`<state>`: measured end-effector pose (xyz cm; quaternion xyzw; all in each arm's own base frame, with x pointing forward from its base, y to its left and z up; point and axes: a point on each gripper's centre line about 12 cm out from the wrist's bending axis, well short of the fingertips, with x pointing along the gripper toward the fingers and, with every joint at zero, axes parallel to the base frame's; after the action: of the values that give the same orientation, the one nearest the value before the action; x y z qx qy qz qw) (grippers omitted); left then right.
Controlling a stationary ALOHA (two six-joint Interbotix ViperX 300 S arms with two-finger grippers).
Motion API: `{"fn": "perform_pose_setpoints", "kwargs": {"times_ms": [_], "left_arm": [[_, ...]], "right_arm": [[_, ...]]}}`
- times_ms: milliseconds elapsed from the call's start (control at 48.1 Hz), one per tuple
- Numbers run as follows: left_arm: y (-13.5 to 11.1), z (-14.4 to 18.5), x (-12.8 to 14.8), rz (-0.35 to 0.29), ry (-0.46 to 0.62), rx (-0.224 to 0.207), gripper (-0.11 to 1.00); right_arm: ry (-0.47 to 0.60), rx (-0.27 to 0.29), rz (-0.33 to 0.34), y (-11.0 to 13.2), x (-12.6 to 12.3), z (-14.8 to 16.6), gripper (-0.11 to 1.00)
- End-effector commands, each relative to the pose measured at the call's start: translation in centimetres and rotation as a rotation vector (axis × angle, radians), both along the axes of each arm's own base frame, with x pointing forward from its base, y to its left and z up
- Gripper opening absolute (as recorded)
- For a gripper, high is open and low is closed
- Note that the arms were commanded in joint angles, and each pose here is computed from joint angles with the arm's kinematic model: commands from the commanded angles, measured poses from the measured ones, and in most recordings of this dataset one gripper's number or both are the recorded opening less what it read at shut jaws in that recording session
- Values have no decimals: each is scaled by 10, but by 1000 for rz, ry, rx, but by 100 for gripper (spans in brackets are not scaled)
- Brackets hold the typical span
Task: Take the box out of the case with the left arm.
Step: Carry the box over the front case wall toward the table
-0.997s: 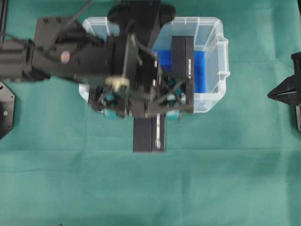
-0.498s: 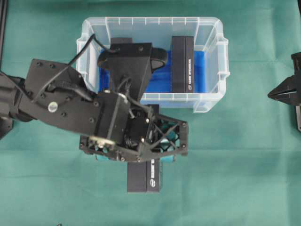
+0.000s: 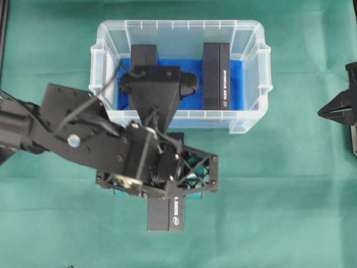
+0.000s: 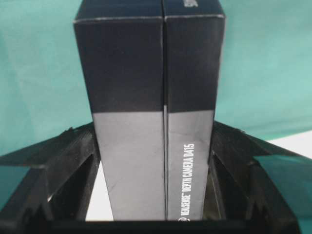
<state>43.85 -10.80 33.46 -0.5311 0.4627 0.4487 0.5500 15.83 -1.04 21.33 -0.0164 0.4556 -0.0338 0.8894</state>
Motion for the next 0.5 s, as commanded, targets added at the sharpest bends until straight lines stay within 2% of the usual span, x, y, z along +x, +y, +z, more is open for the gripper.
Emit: {"fn": "perform_pose_setpoints", "kwargs": {"times_ms": [0, 104, 228, 478], "left_arm": [[-4, 7, -8, -6, -47, -10, 62], [-7, -18, -12, 17, -33, 2, 62], [-15, -46, -14, 37, -39, -6, 61], [-23, -95, -7, 43, -47, -15, 61]], "right_arm": [[-26, 0, -2, 0, 4, 10, 0], [-25, 1, -4, 0, 4, 10, 0], [-23, 1, -4, 0, 4, 9, 0], [-19, 1, -4, 0, 4, 9, 0]]}}
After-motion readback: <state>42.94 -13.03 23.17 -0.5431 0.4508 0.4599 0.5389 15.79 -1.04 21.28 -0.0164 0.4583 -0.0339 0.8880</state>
